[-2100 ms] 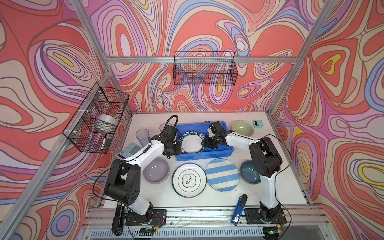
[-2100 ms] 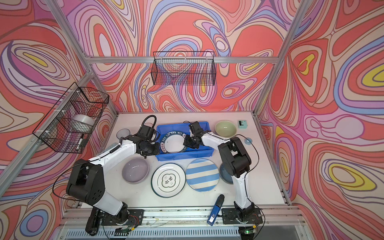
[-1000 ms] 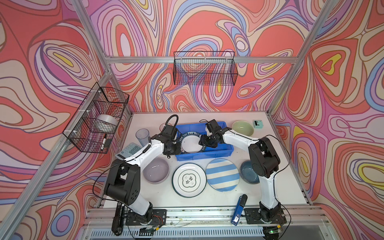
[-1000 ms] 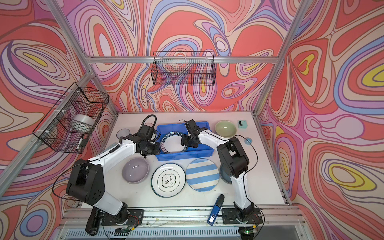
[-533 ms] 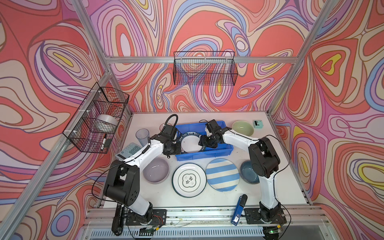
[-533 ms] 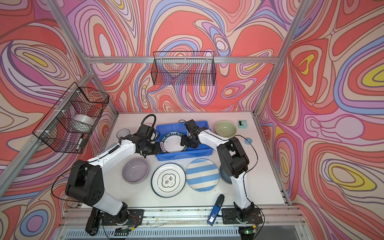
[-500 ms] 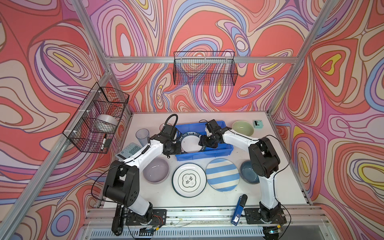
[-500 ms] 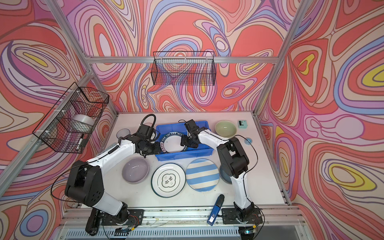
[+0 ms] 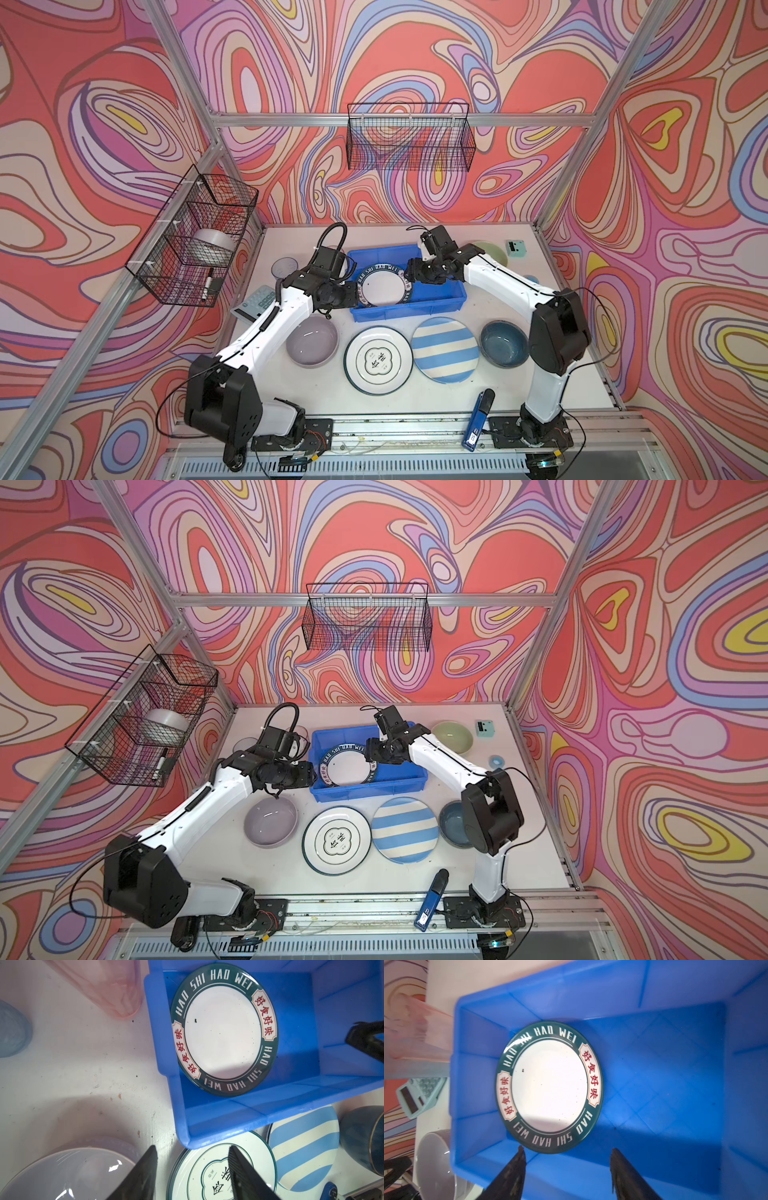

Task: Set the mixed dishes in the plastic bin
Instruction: 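Lower the plate into the bin and open both grippers, then move both grippers down to the white teal-rimmed plate's edges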

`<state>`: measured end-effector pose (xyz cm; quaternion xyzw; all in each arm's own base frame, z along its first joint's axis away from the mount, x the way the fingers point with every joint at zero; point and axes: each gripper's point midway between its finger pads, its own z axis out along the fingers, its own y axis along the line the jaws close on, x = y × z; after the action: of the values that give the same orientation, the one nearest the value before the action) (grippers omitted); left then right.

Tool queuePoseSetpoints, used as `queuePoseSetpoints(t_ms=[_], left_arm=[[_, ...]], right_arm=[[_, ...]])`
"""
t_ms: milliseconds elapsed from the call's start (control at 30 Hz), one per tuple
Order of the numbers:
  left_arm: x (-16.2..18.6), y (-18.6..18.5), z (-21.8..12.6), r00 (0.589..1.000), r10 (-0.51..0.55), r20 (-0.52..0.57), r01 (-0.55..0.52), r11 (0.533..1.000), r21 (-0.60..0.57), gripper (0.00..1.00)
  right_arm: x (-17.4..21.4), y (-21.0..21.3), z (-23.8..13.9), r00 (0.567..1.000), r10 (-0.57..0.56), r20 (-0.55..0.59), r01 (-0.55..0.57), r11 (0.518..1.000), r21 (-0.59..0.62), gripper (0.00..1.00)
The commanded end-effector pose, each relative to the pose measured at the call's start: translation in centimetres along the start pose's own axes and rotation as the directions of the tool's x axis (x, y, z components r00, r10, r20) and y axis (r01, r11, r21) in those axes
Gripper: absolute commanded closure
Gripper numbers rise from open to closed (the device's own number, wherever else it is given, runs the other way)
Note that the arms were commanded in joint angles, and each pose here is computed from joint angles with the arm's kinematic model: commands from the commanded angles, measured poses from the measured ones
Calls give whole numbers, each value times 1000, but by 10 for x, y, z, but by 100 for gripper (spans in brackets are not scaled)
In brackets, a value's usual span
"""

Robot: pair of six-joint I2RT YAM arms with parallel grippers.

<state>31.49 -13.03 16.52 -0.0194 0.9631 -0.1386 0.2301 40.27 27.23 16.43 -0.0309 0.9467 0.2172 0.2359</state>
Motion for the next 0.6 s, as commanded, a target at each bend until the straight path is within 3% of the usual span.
queuePoseSetpoints(t_ms=[0,233,333,567], left_arm=[[24,10,-17,999,-26,-35,25,999,-28,34],[60,11,-32,994,-62,-86,64,998,24,32],[77,11,-36,992,-80,-103,85,995,54,33],[114,20,-40,985,-107,-132,113,993,40,42]], right_arm=[[8,10,-24,999,-30,16,31,999,-40,36],[45,29,-45,995,-104,-9,103,989,-109,38],[66,40,-49,989,-148,-9,145,976,-163,39],[98,34,-55,989,-139,-48,127,973,-190,41]])
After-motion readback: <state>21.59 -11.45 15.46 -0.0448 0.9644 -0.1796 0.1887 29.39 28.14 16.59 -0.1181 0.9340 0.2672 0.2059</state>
